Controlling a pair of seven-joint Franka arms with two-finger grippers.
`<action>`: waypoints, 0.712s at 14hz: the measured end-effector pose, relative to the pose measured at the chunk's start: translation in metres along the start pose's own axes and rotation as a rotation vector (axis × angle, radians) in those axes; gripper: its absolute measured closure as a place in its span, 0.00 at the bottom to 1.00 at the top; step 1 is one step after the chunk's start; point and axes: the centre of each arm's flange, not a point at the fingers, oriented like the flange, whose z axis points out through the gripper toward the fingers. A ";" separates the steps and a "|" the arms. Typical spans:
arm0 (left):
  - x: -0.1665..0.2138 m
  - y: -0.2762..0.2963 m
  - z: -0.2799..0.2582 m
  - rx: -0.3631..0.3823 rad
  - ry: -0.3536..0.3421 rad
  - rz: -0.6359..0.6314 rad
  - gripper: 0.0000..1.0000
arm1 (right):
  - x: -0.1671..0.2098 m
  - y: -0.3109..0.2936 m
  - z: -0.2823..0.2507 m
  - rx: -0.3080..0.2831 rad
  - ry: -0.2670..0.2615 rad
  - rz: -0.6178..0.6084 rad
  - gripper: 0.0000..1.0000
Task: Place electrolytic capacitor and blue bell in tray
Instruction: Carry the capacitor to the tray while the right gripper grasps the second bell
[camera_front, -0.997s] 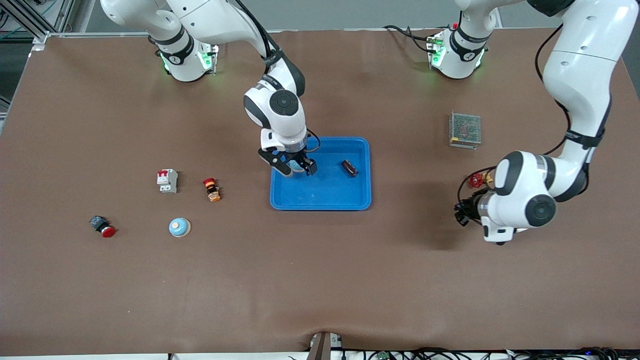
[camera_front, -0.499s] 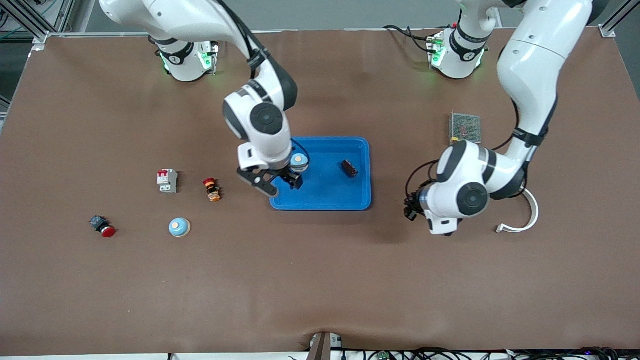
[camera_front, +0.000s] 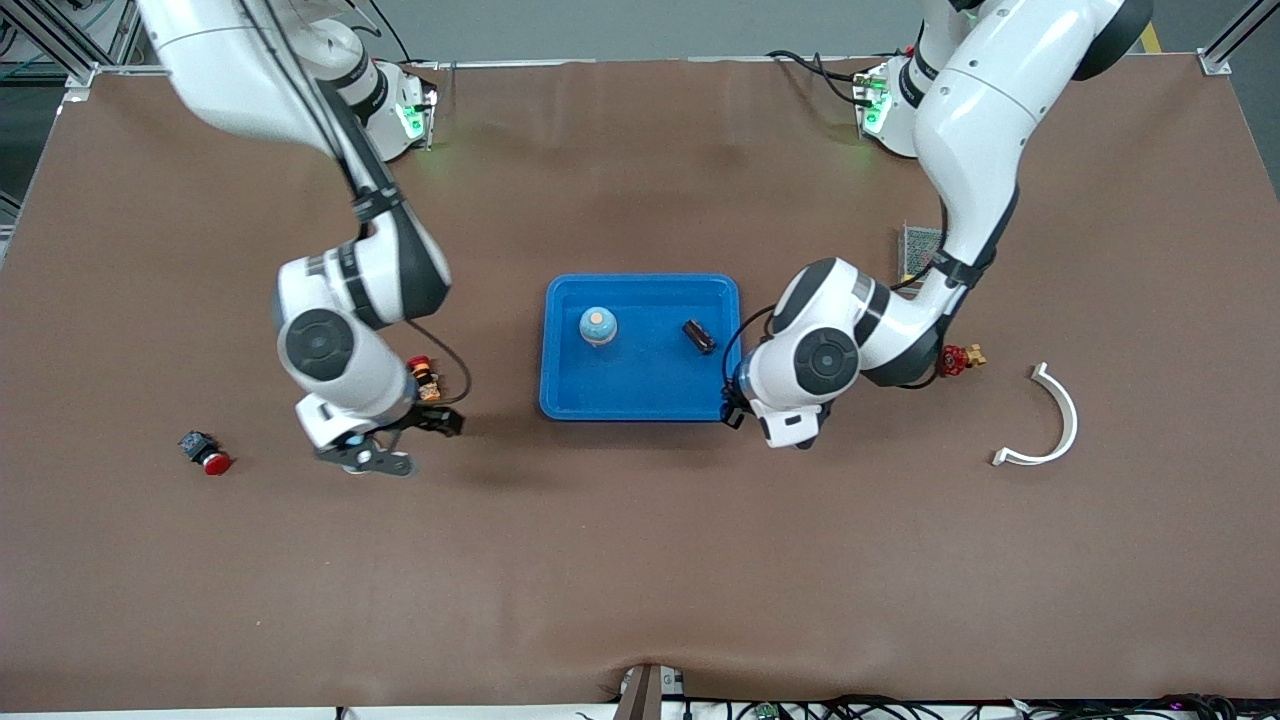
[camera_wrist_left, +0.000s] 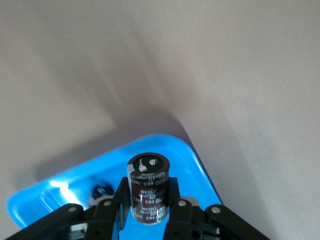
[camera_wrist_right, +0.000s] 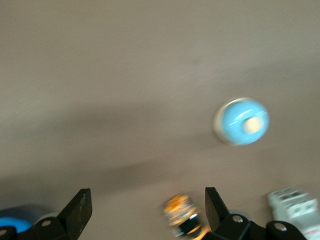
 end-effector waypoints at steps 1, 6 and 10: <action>-0.007 0.002 0.004 -0.012 -0.004 -0.012 0.66 | 0.007 0.015 0.001 0.001 -0.001 0.014 0.00; -0.035 0.004 0.034 -0.035 -0.019 -0.037 0.66 | 0.032 0.063 0.009 0.015 0.025 0.065 0.00; -0.042 0.002 0.053 -0.018 -0.024 -0.035 0.66 | 0.044 0.085 0.037 0.027 0.058 0.012 0.00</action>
